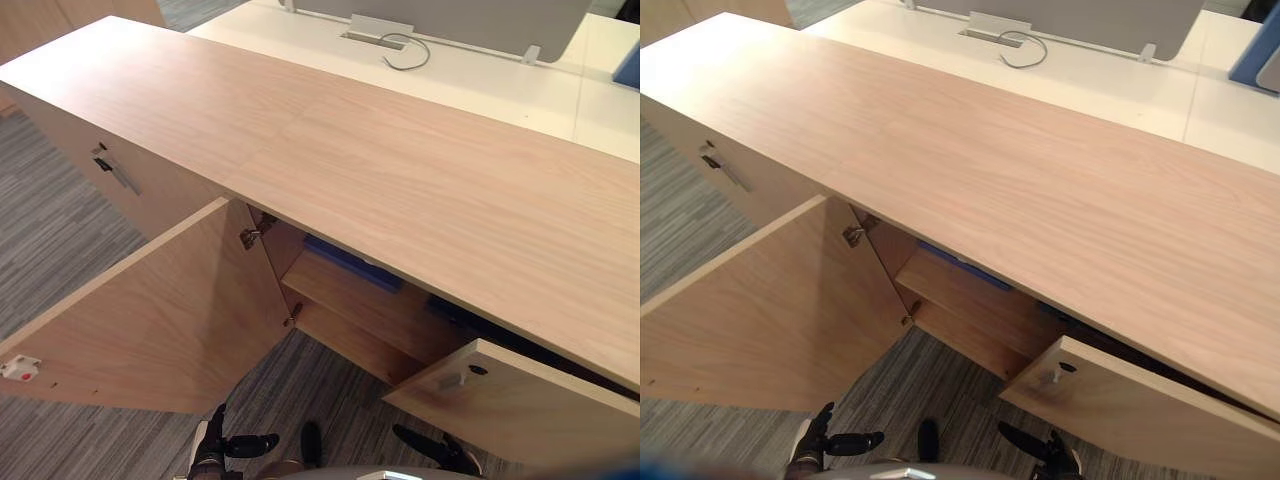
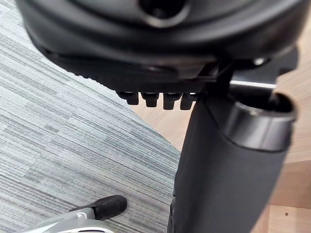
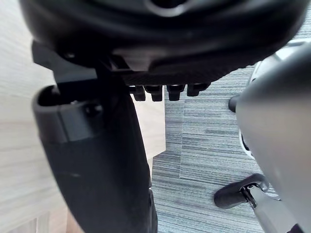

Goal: Walk over to the cabinet, pick up the folder, carry it to the office cabinet, place the folder inside the office cabinet, then close the office cabinet door

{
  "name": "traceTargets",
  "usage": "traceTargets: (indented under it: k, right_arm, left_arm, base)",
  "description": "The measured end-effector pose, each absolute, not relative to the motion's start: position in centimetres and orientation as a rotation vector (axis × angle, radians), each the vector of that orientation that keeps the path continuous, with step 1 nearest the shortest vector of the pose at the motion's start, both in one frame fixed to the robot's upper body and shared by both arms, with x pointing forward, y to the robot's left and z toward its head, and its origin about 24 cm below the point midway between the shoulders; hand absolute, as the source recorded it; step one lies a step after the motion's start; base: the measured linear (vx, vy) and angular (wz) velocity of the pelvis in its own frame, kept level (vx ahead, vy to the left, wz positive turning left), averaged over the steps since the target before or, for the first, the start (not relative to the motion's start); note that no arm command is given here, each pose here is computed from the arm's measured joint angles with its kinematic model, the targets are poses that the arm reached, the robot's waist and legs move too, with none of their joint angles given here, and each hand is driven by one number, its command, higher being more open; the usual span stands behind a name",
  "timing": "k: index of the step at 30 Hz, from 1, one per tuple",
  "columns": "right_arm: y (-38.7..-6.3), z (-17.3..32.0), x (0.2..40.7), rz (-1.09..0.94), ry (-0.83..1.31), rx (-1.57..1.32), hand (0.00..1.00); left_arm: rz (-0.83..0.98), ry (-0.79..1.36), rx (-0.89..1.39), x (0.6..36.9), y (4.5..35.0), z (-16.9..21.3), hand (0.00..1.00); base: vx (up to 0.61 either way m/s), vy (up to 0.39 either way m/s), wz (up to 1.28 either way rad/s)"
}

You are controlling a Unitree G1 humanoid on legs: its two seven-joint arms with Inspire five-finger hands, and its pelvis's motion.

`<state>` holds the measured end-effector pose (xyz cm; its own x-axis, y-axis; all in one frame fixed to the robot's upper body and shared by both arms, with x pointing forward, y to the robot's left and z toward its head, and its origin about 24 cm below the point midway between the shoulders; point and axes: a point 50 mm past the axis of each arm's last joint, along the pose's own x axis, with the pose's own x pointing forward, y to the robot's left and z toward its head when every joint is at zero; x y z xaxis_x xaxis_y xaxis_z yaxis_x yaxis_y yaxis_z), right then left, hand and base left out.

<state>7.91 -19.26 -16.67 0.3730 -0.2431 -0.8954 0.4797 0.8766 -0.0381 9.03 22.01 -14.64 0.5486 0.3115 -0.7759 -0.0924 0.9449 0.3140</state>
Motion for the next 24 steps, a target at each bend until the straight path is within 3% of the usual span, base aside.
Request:
traceTargets:
  k: [11, 17, 24]
  right_arm:
    - [-18.7, -16.7, 8.5, -0.454, 1.107, 0.248, 1.00]
    - [-18.6, -16.7, 8.5, -0.455, 1.107, 0.249, 1.00]
    - [-18.0, -16.8, 8.4, -0.407, 1.115, 0.232, 1.00]
  left_arm:
    - [0.339, 0.970, 0.149, 8.4, 22.6, -14.7, 1.00]
    - [0.556, 0.981, -0.018, 7.2, 23.2, -14.9, 1.00]
    - [0.603, 0.989, 0.026, 6.8, 24.3, -14.7, 1.00]
  base:
    - [-0.01, -0.053, -0.01]
    - [-0.05, -0.023, -0.02]
    - [-0.04, 0.008, 0.47]
